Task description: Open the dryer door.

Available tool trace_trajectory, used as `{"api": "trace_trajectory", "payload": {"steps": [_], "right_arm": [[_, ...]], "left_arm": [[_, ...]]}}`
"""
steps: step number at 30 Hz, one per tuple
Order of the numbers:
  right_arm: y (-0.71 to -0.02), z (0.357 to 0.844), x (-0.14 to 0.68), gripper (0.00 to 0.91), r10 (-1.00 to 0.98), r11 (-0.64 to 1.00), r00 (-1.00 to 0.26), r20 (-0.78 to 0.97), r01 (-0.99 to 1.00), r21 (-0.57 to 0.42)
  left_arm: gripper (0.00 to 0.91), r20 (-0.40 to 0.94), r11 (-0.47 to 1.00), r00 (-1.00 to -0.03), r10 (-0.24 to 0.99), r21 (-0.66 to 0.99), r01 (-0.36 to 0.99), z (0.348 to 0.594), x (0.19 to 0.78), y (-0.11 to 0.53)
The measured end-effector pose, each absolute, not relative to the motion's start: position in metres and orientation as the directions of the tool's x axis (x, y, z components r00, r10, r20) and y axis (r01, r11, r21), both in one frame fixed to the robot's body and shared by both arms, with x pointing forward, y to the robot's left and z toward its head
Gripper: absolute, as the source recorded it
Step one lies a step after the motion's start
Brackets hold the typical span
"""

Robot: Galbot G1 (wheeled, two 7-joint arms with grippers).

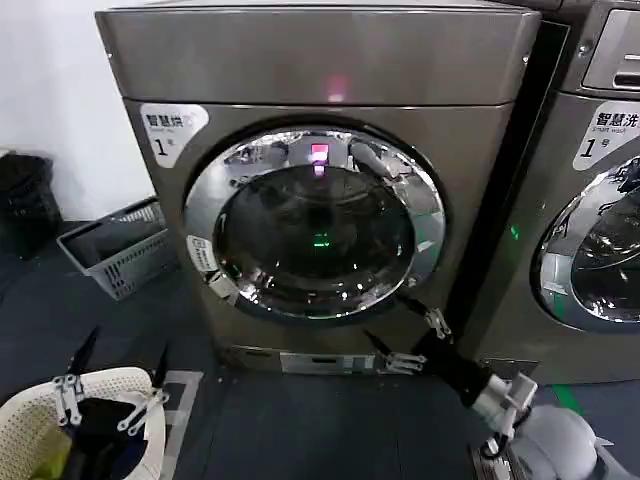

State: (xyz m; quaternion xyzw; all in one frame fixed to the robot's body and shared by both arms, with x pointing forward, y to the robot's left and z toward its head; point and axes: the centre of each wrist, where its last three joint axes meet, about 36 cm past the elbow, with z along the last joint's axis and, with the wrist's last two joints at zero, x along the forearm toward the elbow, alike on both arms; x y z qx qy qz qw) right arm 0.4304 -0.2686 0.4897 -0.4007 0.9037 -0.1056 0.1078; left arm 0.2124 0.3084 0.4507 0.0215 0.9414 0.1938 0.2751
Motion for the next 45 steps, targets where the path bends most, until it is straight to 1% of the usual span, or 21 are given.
{"api": "trace_trajectory", "payload": {"steps": [18,45], "right_arm": [[-0.204,0.498,0.490,0.907,-0.823,0.562,-0.558,-0.106,-0.776,-0.287],[-0.132,0.498,0.538,0.907,-0.870,0.485,-0.489,-0.071,-0.818,-0.310]], "left_arm": [[0.907,-0.508,0.921,-0.850,0.142,0.383,-0.075,0.450,0.208,0.307],[0.907,-0.512,0.920,-0.848,0.138,0.383,-0.081,0.450,0.207,0.303]]}}
